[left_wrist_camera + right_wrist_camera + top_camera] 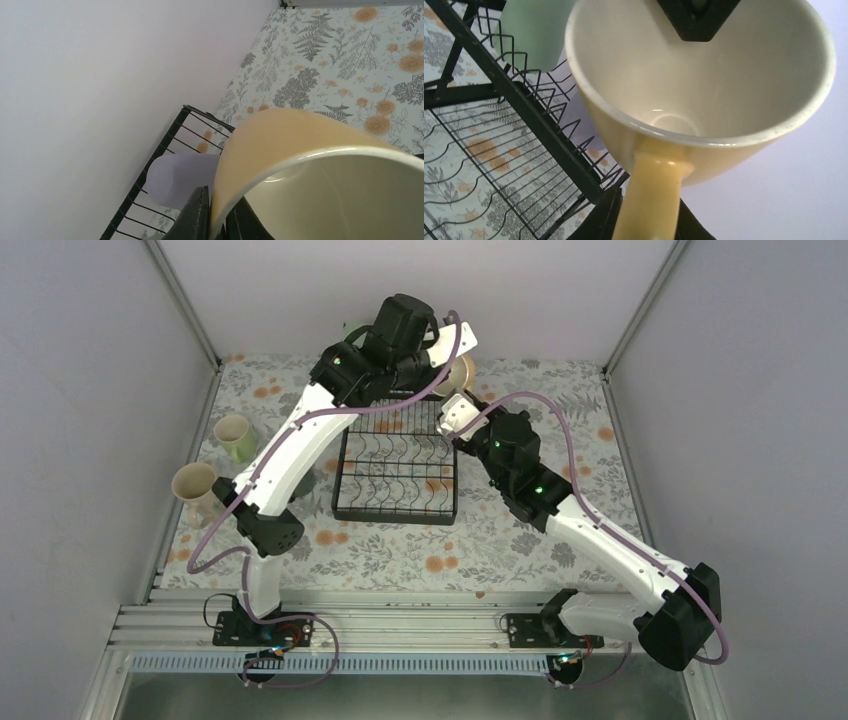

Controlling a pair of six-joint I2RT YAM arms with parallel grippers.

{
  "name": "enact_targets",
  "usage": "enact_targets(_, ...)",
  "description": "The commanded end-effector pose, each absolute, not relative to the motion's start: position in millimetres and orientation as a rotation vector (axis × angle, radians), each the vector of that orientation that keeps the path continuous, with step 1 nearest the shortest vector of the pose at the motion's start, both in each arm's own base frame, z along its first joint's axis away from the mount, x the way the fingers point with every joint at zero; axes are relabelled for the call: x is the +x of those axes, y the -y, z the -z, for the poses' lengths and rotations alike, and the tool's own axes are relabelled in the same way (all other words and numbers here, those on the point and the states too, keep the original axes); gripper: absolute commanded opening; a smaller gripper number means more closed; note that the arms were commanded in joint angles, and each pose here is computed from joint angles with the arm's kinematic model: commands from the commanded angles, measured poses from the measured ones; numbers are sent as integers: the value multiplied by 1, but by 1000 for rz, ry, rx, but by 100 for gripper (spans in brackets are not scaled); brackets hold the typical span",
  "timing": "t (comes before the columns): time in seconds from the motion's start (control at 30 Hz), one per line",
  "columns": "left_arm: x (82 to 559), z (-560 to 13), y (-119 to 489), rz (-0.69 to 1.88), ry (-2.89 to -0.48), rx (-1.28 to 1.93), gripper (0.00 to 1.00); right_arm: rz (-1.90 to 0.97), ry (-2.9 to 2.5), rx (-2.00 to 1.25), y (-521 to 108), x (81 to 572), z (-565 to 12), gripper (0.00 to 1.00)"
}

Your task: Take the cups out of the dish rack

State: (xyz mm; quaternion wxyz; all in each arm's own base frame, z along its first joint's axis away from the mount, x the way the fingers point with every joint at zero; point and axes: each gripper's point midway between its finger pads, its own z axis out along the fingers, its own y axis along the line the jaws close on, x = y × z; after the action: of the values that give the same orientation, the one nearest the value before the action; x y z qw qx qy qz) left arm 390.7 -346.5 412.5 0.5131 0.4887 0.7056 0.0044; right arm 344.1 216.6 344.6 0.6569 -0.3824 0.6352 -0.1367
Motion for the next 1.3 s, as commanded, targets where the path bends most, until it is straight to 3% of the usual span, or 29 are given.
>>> enact_targets(0.0,383,-421,367,42,-1623,1204,3,255,-1401,-799,-219,341,-365,11)
enact_targets(0.03,384,-420,367,34,-1621,1207,5,253,-1401,-796,-218,340,-366,9)
enact_targets(0.13,386,-418,364,8,-1622,1211,40,245,-1392,-783,-215,337,-372,4)
enact_targets(0.27,386,-412,363,4,-1634,1227,66,243,-1385,-771,-212,334,-380,4)
enact_targets(0.5,390,-429,349,-48,-1616,1175,94,256,-1378,-735,-204,335,-391,4)
enact_targets(0.6,395,-451,326,-84,-1598,1109,100,266,-1376,-708,-195,335,-397,4)
enact_targets(0.93,398,-526,206,-208,-1557,841,100,247,-1457,-587,-139,365,-401,4)
enact_targets(1.27,359,-517,118,-383,-1403,665,100,-12,-1576,-537,-110,434,-357,4)
